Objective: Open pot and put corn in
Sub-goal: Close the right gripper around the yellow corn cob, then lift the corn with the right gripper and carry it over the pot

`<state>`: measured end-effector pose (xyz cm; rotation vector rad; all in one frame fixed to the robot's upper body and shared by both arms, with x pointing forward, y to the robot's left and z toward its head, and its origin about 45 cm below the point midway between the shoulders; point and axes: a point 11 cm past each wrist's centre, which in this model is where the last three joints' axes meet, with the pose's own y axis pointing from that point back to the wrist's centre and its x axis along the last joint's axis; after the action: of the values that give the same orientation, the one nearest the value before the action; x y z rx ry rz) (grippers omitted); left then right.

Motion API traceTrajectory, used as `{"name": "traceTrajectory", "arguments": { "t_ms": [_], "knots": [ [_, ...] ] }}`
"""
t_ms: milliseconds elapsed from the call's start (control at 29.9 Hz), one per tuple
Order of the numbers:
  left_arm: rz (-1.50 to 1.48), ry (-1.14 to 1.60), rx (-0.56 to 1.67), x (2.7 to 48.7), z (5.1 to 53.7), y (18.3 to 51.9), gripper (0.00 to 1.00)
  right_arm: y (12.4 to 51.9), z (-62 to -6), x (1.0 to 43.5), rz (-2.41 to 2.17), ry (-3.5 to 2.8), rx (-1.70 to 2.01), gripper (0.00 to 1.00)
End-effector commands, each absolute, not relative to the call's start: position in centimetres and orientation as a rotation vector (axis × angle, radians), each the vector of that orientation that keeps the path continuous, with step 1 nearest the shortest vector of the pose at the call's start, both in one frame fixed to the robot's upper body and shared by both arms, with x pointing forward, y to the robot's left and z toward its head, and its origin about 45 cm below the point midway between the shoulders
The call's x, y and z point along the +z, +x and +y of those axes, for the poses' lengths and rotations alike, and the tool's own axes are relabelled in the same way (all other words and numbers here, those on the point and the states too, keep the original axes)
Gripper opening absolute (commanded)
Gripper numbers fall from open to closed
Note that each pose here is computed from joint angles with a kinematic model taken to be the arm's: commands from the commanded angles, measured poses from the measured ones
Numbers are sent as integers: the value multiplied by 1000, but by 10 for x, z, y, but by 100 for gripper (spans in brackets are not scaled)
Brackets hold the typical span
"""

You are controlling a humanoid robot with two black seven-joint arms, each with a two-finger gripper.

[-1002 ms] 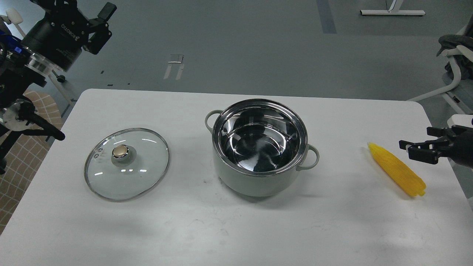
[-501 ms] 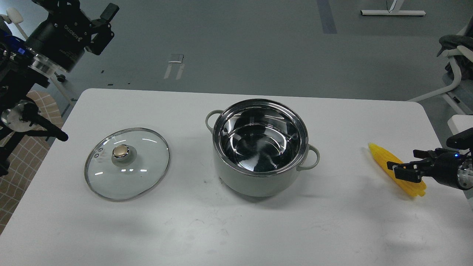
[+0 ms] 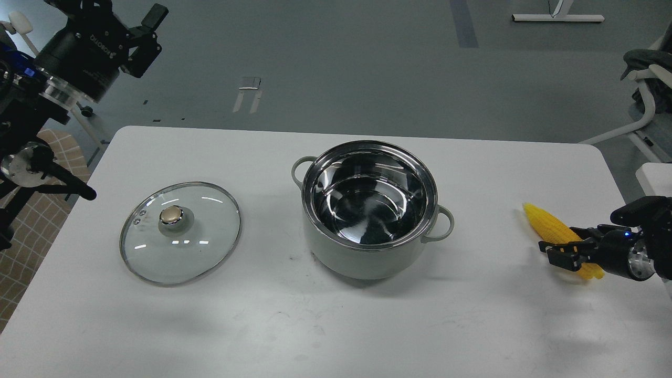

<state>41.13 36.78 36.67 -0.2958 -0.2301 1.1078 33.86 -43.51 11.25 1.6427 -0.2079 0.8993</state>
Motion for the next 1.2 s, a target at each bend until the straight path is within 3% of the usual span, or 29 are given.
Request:
{"name": "traceTrajectory", "arguments": {
  "t_ms": [0, 167, 501, 668, 935, 1169],
  "knots": [
    [-229, -294, 1109, 366, 368, 411, 92, 340, -433, 114, -216, 1642, 925, 13],
    [-229, -294, 1109, 366, 368, 411, 92, 346, -427, 128, -234, 1646, 987, 0],
    [-230, -297, 1105, 367, 367, 411, 92, 410, -390, 254, -342, 1616, 1261, 3],
    [-231, -296, 1106, 367, 367, 411, 92, 434, -351, 290, -324, 1637, 1336, 4],
    [-228, -300, 1102, 366, 365, 411, 92, 446, -240, 308, -59, 1679, 1516, 6],
    [-218, -310, 1099, 364, 361, 412, 92, 427, -169, 283, 215, 1692, 1586, 8]
  ]
}}
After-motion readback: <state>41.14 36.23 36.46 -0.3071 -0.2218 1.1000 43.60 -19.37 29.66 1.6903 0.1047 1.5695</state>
